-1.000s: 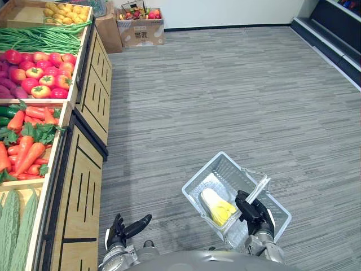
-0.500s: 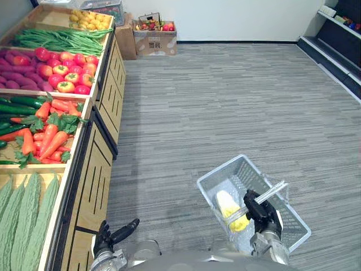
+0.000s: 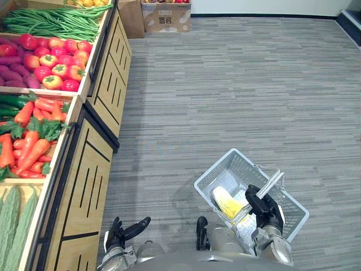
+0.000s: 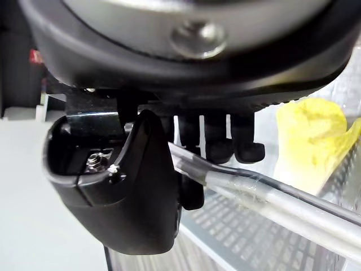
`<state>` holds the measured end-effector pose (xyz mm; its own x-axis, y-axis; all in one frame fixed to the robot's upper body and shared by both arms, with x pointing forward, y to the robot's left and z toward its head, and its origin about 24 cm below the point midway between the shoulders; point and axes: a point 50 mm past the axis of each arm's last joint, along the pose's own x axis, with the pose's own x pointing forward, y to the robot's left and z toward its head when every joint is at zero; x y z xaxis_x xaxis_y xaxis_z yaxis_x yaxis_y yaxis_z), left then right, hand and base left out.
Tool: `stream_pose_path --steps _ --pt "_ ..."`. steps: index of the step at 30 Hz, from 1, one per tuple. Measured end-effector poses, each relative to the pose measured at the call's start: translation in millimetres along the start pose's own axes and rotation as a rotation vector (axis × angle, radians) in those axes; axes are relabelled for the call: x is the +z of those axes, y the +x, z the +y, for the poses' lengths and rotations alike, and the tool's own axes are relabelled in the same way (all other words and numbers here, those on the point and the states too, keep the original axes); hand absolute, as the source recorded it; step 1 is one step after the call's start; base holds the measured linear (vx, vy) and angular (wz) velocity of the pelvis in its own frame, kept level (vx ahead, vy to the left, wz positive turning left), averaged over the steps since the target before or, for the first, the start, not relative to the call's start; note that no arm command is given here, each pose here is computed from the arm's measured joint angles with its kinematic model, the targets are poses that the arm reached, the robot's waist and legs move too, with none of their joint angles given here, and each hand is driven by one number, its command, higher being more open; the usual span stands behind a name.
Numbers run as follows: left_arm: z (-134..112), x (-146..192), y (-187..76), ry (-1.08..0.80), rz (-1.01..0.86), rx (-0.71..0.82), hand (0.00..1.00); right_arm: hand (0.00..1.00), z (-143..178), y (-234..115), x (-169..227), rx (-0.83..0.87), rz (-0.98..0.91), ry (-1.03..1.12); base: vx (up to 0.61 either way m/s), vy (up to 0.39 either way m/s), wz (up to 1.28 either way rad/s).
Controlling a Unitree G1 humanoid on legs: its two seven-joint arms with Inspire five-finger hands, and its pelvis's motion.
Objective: Pick vegetable in the basket
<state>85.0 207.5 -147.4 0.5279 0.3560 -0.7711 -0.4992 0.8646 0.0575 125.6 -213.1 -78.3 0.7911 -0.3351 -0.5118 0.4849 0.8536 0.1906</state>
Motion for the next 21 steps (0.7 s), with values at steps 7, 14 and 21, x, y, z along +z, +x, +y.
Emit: stream_pose_path --steps 7,14,21 --pt "-4 8 2 -0.025 -0.026 -0.011 1.0 0.0 -6 -12 -5 -0.013 0.01 0.015 0.26 -0.127 0.09" --pt "-7 19 3 -0.043 -0.075 -0.032 1.0 0.0 -14 -12 0 -0.045 -0.007 0.01 0.31 0.101 -0.44" --pt "-1 25 7 -0.028 -0.09 -0.013 1.0 0.0 -12 -12 -8 -0.031 0.031 0.006 0.28 0.189 -0.01"
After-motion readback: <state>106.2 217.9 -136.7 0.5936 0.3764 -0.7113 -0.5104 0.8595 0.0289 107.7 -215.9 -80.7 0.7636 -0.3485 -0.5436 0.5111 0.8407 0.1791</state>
